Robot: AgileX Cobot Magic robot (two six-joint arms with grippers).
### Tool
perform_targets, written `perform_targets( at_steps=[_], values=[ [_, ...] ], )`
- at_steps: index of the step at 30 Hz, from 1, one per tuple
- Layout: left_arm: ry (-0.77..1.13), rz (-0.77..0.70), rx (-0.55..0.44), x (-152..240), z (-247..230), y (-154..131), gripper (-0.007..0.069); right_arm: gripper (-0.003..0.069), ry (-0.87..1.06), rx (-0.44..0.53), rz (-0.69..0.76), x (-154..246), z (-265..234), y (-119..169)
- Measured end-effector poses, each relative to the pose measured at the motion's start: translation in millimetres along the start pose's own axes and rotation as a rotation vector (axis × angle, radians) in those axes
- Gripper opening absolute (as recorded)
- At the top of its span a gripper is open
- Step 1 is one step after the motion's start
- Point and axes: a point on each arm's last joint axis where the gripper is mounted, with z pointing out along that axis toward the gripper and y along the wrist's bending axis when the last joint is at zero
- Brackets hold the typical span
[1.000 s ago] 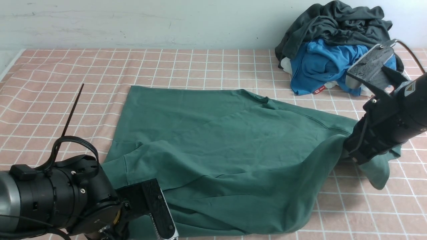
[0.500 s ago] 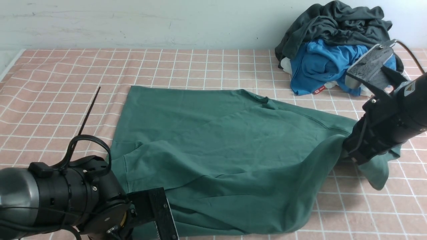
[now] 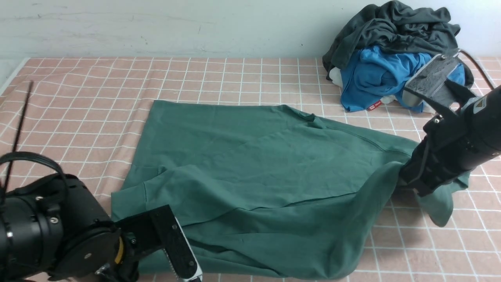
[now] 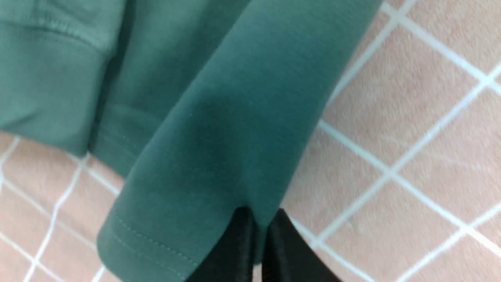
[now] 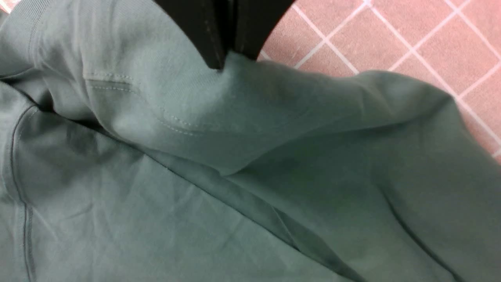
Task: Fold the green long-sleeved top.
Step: Use both arms to drag the lower edge of the fabric forward and fold it over the upper edge
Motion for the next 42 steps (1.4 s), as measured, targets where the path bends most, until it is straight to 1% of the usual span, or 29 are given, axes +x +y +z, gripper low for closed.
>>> perform_targets(
  at_steps=[2, 3, 4, 5, 6, 7, 8, 11, 12, 16, 17, 18, 21, 24, 25, 26, 28, 29, 30, 34, 35, 36, 37, 38, 39, 42],
  values=[
    [0.037, -0.058, 0.003, 2.6, -7.8, 1.8, 0.0006, -0.0002, 0.028, 0.014, -0.016, 2.7, -0.7, -1.1],
    [0.053, -0.103, -0.001, 2.4, -15.1, 4.5, 0.0006, -0.0002, 0.051, 0.038, -0.025, 5.6, -3.9, -2.3],
    [0.056, -0.110, -0.002, 2.2, -16.1, 5.0, 0.0006, -0.0002, 0.055, 0.043, -0.026, 6.2, -4.5, -2.7],
    [0.063, -0.141, -0.006, 1.3, -22.1, 7.3, 0.0006, -0.0002, 0.071, 0.068, -0.027, 8.3, -7.5, -4.1],
    [0.072, -0.202, -0.018, -2.4, -36.4, 14.0, 0.0006, -0.0002, 0.101, 0.144, -0.023, 13.0, -15.3, -8.7],
    [0.068, -0.221, -0.024, -3.9, -41.9, 16.9, 0.0006, -0.0002, 0.108, 0.173, -0.020, 14.7, -19.2, -10.1],
    [0.049, -0.260, -0.037, -8.1, -54.6, 24.9, 0.0006, -0.0002, 0.125, 0.236, -0.014, 17.6, -24.7, -14.2],
    [-0.031, -0.350, -0.073, -16.9, -80.2, 47.6, 0.0007, -0.0002, 0.148, 0.335, -0.013, 20.6, -31.0, -21.6],
    [-0.058, -0.377, -0.085, -18.4, -87.2, 55.4, 0.0007, -0.0002, 0.145, 0.348, -0.017, 20.3, -31.4, -22.8],
    [-0.205, -0.521, -0.161, -25.0, -110.7, 102.6, 0.0008, -0.0002, 0.081, 0.414, -0.061, 11.8, -27.3, -30.5],
    [-0.210, -0.535, -0.168, -24.2, -110.9, 106.9, 0.0009, -0.0002, 0.076, 0.418, -0.065, 11.0, -26.8, -30.9],
    [-0.277, -0.588, -0.196, -31.6, -111.9, 129.9, 0.0009, -0.0002, 0.030, 0.448, -0.099, 4.2, -21.4, -35.5],
    [-0.337, -0.643, -0.225, -45.6, -102.2, 162.8, 0.0009, -0.0002, -0.042, 0.495, -0.172, -8.3, -7.8, -43.6],
    [-0.352, -0.662, -0.238, -69.7, -71.4, 196.1, 0.0009, -0.0002, -0.098, 0.524, -0.255, -21.1, 18.2, -52.6],
    [-0.363, -0.662, -0.244, -72.3, -71.4, 199.2, 0.0009, -0.0002, -0.099, 0.527, -0.259, -21.5, 20.1, -53.7],
    [-0.356, -0.659, -0.247, -86.0, -50.5, 213.7, 0.0009, -0.0002, -0.113, 0.525, -0.272, -24.7, 37.4, -59.1],
    [-0.339, -0.651, -0.251, -100.6, -24.7, 228.1, 0.0009, -0.0002, -0.115, 0.521, -0.265, -24.3, 61.0, -68.8],
    [-0.323, -0.647, -0.245, -103.0, -16.4, 229.5, 0.0009, -0.0002, -0.113, 0.519, -0.272, -24.4, 63.5, -69.2],
    [-0.299, -0.655, -0.248, -113.0, 7.1, 241.0, 0.0014, -0.0001, -0.099, 0.515, -0.242, -20.4, 81.5, -79.0],
    [-0.291, -0.713, -0.263, -129.7, 47.8, 266.8, 0.0076, 0.0026, -0.070, 0.524, -0.088, -13.1, 108.6, -104.9],
    [-0.293, -0.719, -0.266, -131.1, 51.2, 269.3, 0.0094, 0.0032, -0.069, 0.526, -0.073, -13.6, 111.2, -107.9],
    [-0.306, -0.730, -0.273, -137.0, 60.9, 276.1, 0.0146, 0.0064, -0.070, 0.536, -0.027, -14.3, 114.9, -115.0],
    [-0.304, -0.729, -0.272, -138.8, 66.1, 277.2, 0.0162, 0.0074, -0.071, 0.539, -0.017, -14.7, 115.5, -116.8],
    [-0.318, -0.733, -0.280, -142.3, 70.1, 281.2, 0.0205, 0.0101, -0.077, 0.545, 0.001, -16.9, 116.3, -119.5],
    [-0.340, -0.733, -0.290, -147.1, 72.7, 285.7, 0.0267, 0.0148, -0.090, 0.556, 0.016, -21.7, 114.5, -122.9],
    [-0.366, -0.740, -0.304, -152.4, 66.8, 290.8, 0.0377, 0.0232, -0.112, 0.583, 0.024, -35.7, 105.4, -125.0]
  ],
)
